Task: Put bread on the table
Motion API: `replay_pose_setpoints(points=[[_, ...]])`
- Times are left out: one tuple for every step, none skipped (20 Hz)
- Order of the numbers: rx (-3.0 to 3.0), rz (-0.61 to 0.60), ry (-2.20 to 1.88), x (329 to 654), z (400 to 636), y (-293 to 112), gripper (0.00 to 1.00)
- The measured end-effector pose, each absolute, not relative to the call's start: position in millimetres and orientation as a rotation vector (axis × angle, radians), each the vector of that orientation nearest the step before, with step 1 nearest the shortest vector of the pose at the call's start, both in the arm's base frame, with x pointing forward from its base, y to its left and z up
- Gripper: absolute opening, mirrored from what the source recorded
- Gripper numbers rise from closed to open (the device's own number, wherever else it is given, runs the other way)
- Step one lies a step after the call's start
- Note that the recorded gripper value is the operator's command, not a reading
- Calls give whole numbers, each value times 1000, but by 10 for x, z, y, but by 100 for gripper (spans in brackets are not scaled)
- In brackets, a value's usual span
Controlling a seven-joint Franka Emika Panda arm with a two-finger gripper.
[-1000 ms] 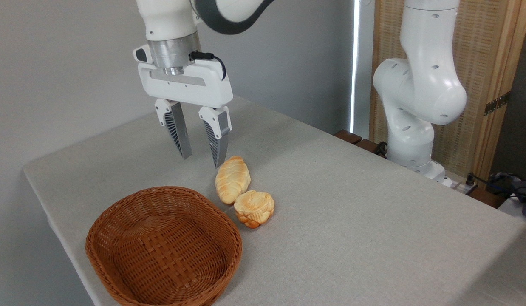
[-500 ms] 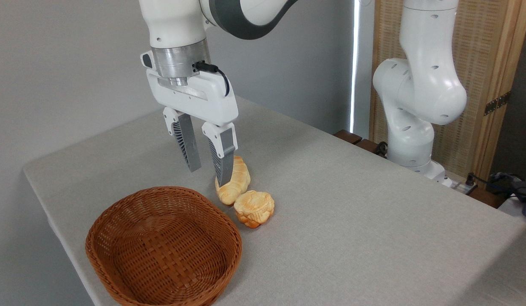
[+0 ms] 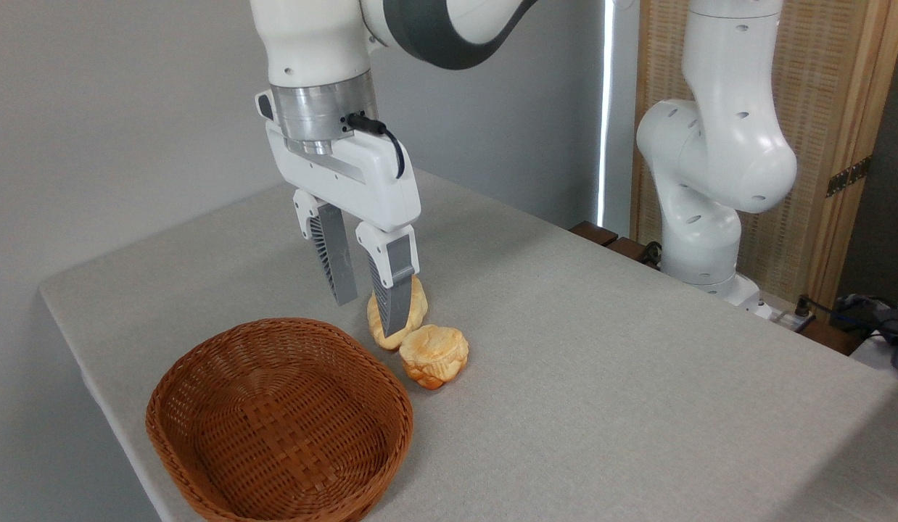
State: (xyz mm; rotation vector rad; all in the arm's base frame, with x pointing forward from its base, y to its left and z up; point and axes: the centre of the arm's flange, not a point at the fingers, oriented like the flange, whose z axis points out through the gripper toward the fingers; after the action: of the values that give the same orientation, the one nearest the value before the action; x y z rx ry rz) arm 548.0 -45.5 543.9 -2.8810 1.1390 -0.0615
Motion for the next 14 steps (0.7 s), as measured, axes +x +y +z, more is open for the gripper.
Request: replay_pose_setpoints(points=[[-2880,-70,1137,5487,5468,-446,100],[-2879,-74,1136,5489,5480,-447,100],[-2878,-78,1137,5492,5492,-450,100],[-2878,-78,1137,5492,5494,-452,100],[-2878,-77,1138,5493,5491,-453,100],[-2878,-75,1138,5495,5485,-454,100],[-2878,-74,1139,5496,5481,-454,100],[-2874,-71,1149,5498,5473,-456,100],[-2867,-68,1166,5501,5466,-457,100],[-2864,-67,1174,5502,5462,-457,100],[-2859,-65,1186,5504,5458,-457,100],[-2858,-65,1189,5504,5457,-457,100],[-2858,-65,1190,5504,5456,-456,100],[-2858,-65,1190,5504,5456,-456,100]])
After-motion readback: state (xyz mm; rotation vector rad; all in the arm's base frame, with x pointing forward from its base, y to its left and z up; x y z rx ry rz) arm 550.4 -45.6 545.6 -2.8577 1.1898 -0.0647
